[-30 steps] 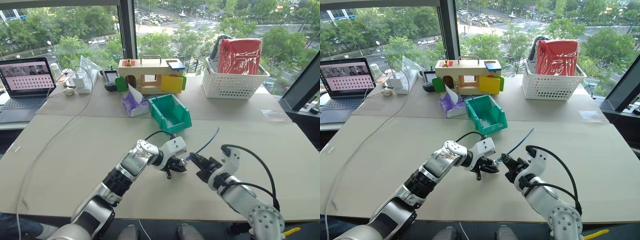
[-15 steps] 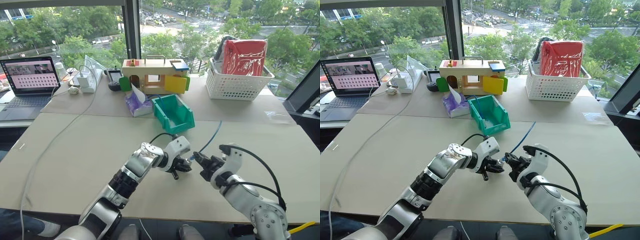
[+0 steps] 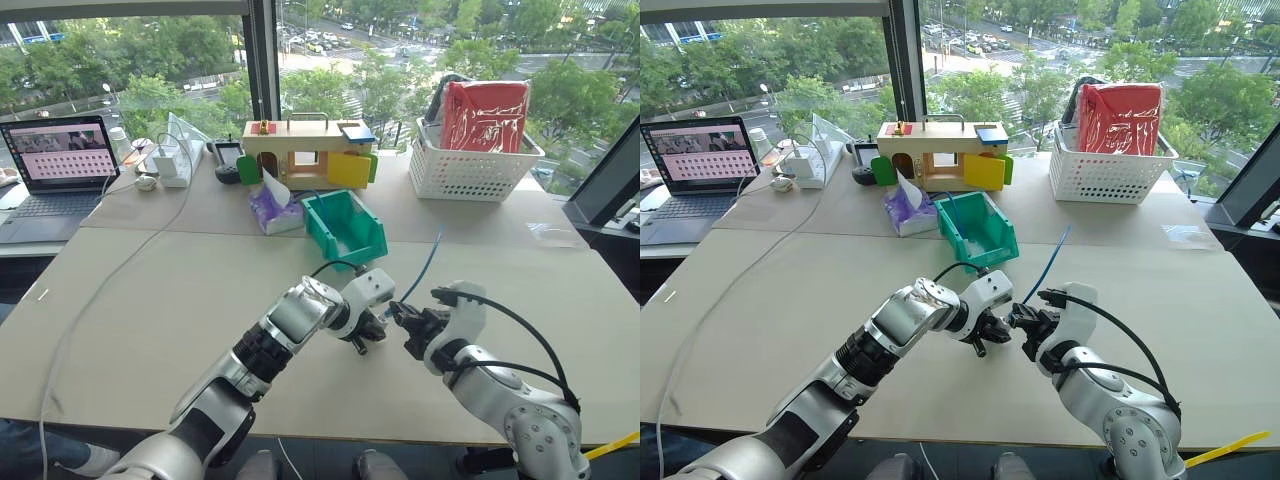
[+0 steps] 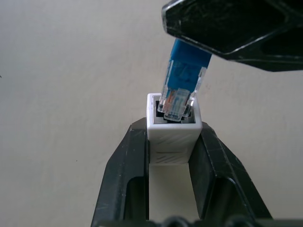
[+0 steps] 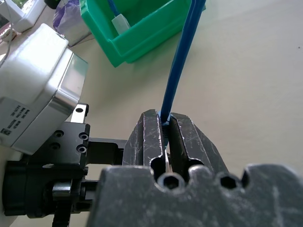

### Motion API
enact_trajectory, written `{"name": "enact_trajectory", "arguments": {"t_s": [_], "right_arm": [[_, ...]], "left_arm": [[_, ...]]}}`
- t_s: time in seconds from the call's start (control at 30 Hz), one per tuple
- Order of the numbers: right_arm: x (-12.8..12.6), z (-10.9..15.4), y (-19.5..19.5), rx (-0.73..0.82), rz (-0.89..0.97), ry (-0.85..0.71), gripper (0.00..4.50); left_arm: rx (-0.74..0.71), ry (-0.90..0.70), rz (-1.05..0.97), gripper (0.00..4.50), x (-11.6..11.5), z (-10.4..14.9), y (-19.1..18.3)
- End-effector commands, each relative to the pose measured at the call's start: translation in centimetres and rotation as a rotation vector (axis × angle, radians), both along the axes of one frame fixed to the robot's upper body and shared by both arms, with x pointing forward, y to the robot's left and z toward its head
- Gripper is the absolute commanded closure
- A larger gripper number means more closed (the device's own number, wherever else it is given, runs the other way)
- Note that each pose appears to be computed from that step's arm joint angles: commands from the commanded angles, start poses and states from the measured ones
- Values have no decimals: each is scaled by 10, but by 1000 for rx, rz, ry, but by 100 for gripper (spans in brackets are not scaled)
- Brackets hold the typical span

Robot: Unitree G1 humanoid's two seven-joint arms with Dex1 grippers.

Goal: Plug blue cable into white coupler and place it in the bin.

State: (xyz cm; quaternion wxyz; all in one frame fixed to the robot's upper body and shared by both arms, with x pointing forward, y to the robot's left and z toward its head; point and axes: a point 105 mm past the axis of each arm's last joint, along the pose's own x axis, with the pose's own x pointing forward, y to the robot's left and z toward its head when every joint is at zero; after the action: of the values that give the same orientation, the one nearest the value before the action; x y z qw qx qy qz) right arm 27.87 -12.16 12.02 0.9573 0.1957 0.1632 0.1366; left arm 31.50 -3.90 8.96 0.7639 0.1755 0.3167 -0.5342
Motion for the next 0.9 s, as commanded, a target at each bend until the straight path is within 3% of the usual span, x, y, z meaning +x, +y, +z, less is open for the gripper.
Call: {"name": "enact_trajectory", "arguments": {"t_s": [0.03, 0.53, 0.77, 0.9], "right_arm": [[-12, -13, 18, 1, 116, 70, 450], [-15, -16, 25, -15, 179, 87, 450], [-21, -33, 22, 105, 214, 186, 450], [-24, -57, 9, 62, 202, 263, 450]], "left_arm": [[18, 9, -11, 384, -4, -3, -3], [-25, 11, -8, 384, -5, 6, -10], [-60, 6, 15, 384, -4, 11, -12], [-74, 6, 28, 384, -4, 13, -12]]}}
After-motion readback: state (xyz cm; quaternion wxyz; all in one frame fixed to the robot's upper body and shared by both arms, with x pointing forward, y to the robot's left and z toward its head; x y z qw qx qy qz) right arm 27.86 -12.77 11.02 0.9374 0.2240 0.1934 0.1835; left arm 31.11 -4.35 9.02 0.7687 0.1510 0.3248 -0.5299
